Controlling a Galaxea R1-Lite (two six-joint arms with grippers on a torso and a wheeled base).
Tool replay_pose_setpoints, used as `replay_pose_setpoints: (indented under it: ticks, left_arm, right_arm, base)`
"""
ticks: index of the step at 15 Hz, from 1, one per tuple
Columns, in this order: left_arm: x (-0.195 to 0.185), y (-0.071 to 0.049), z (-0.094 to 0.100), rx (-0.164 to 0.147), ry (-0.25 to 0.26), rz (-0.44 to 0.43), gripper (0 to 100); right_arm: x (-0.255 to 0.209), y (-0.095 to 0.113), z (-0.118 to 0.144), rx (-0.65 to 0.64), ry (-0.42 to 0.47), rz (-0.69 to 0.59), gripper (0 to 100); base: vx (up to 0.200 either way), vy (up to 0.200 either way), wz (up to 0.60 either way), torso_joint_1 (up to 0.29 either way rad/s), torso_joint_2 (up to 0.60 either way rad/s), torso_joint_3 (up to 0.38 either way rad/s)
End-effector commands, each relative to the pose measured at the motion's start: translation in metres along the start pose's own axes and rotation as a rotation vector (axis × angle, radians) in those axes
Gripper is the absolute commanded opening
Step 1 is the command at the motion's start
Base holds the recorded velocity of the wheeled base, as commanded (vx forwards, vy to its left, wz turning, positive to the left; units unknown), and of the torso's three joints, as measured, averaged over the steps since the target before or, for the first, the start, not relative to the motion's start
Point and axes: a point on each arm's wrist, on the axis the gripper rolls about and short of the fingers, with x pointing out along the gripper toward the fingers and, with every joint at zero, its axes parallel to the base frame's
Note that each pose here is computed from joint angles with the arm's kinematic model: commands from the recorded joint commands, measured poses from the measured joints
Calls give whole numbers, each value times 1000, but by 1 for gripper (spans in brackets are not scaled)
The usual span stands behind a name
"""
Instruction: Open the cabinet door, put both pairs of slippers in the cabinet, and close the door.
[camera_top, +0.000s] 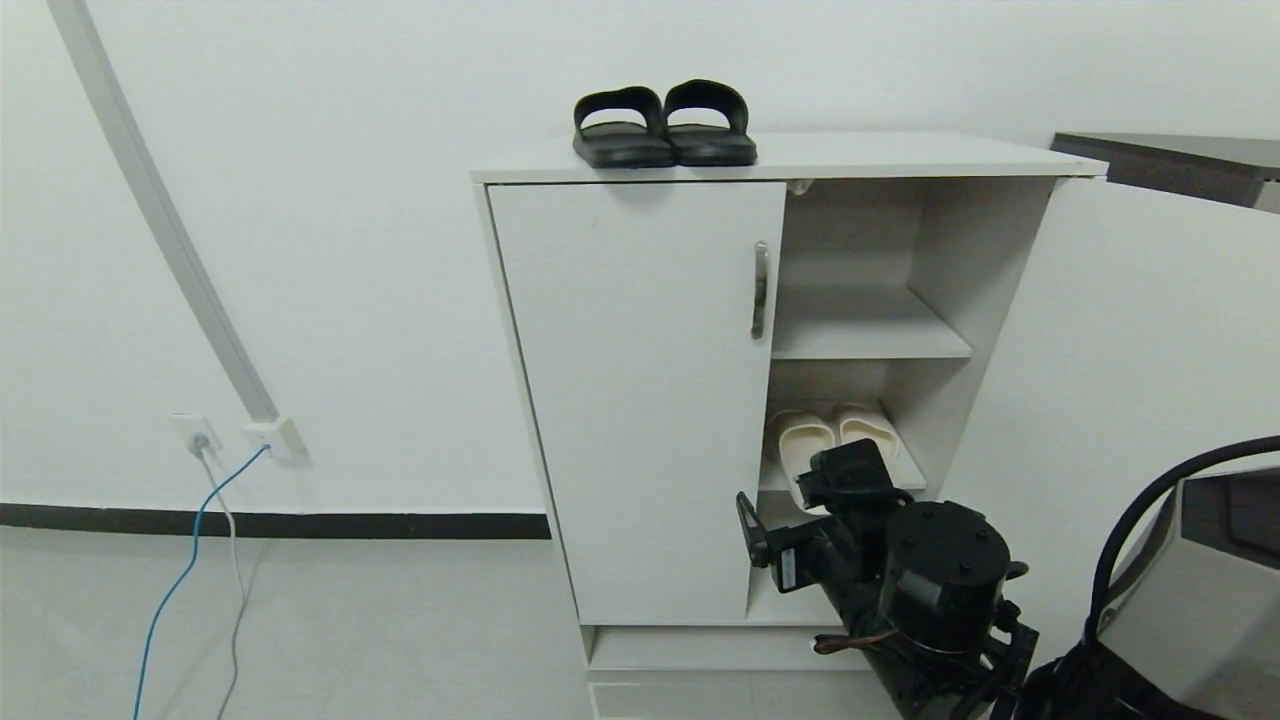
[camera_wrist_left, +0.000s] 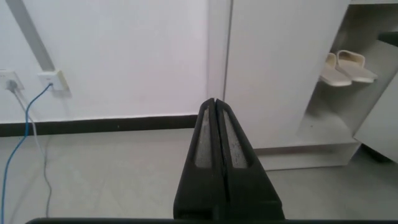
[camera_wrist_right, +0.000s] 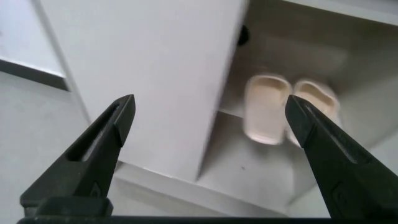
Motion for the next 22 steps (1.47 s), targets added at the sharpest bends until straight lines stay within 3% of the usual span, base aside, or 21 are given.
replay_pose_setpoints:
  ticks: [1,6,22]
  left_arm:
    - [0,0,0,-2,0,0,0]
    - [0,0,0,-6,-2,1,0]
    - [0,0,0,-17,-2,15,0]
  right_arm:
    - [-1,0,0,0,0,0,100]
    - [-2,-5,-1,5,-7,-10,100]
    - [1,-17,-2,12,-45,-51,100]
  base:
    - [0,200,0,7,2,7]
    - [0,200,0,1,1,2]
    - [0,0,0,0,0,0]
